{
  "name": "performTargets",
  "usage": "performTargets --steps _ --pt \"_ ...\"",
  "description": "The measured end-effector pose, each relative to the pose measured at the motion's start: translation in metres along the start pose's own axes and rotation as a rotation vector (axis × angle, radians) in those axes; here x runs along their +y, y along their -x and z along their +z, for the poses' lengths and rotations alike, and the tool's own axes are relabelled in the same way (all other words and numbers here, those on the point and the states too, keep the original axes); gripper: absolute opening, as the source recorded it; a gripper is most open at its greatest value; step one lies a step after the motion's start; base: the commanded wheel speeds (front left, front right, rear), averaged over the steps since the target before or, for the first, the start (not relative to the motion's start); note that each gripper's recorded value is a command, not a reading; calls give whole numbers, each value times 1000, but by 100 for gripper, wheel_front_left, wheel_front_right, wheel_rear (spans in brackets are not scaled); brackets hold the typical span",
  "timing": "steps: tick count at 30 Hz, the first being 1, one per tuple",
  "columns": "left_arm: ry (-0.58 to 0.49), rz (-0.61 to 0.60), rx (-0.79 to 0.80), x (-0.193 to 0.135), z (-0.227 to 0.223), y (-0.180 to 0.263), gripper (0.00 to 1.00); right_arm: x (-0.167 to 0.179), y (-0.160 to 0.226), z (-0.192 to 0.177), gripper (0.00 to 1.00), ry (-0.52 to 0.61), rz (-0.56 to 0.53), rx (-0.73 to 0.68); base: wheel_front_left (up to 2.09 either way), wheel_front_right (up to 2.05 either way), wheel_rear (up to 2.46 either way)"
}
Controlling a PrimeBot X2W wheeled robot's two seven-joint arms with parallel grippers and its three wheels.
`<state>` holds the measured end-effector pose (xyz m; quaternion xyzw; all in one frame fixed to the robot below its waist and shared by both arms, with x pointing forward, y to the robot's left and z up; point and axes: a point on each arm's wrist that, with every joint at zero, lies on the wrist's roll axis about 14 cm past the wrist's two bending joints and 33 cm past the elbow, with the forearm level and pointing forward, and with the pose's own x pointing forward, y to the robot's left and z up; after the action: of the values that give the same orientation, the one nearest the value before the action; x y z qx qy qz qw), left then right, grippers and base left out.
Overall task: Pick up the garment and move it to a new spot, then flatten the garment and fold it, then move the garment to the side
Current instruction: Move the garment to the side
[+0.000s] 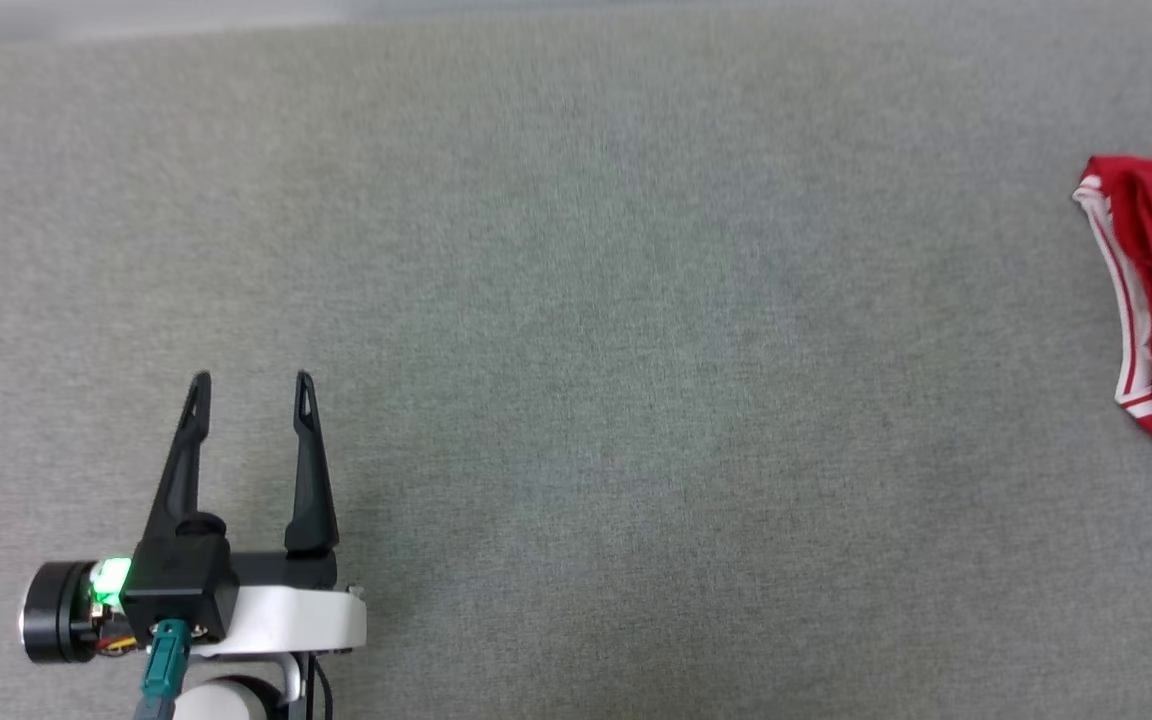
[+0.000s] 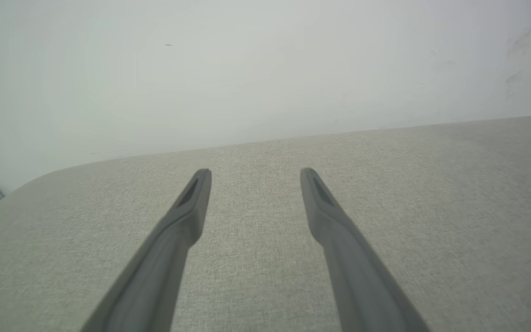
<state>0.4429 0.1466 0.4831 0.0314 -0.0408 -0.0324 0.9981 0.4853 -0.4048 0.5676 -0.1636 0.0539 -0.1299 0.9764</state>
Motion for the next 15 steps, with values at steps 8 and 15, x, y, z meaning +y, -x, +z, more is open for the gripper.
performTargets --steps 8,15 --pt "3 41 -34 13 25 27 100 66 51 82 100 -100 110 -396 0 0 0" --pt "-5 92 -43 29 36 50 100 131 92 91 100 -213 244 -482 0 0 0"
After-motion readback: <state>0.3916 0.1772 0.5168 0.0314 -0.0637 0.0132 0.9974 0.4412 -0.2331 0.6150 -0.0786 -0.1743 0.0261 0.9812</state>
